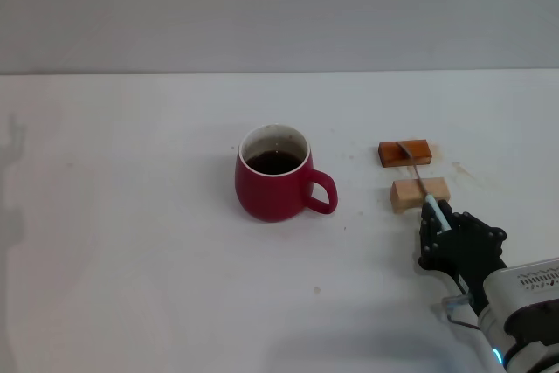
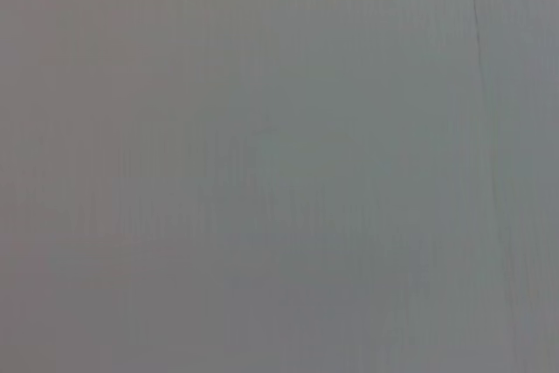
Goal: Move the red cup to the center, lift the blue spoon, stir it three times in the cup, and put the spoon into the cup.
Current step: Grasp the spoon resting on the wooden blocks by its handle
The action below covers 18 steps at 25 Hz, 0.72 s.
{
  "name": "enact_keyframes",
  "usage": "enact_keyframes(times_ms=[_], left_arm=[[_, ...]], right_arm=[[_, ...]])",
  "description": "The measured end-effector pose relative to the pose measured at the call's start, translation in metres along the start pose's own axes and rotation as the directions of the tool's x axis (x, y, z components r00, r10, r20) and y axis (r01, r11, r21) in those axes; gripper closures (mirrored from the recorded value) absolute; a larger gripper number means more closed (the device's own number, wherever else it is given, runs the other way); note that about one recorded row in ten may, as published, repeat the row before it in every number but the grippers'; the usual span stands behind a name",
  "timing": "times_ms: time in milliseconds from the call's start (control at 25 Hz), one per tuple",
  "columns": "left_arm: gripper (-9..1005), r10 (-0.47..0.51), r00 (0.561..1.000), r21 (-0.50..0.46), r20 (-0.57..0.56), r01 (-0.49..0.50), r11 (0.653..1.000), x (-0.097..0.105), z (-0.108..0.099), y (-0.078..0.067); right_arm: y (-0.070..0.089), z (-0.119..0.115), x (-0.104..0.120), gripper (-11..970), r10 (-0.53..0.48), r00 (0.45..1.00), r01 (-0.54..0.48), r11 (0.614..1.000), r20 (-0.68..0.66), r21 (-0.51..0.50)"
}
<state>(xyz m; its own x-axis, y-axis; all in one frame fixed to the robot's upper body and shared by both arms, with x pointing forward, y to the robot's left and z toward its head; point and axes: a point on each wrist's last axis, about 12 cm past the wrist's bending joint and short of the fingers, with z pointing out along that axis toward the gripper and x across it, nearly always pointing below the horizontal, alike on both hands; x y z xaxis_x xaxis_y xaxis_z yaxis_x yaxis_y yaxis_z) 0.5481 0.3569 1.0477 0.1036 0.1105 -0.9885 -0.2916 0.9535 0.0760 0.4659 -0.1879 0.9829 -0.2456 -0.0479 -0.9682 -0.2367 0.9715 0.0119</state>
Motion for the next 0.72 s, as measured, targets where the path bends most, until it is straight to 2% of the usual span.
enact_keyframes(times_ms=[280, 720], left_arm=[[247, 0.002, 1.000, -0.001, 0.001, -0.002, 1.000, -0.0001, 0.0002, 0.0009], [247, 0.001, 1.000, -0.001, 0.002, -0.001, 1.000, -0.0005, 0.0008, 0.0018]], right_arm=[[0.0002, 0.0005, -0.0004, 814, 0.000, 1.000, 0.000, 1.000, 0.001, -0.001], [-0.0023, 0.0014, -0.0002, 816, -0.013, 1.000, 0.013, 1.000, 0.000, 0.005]])
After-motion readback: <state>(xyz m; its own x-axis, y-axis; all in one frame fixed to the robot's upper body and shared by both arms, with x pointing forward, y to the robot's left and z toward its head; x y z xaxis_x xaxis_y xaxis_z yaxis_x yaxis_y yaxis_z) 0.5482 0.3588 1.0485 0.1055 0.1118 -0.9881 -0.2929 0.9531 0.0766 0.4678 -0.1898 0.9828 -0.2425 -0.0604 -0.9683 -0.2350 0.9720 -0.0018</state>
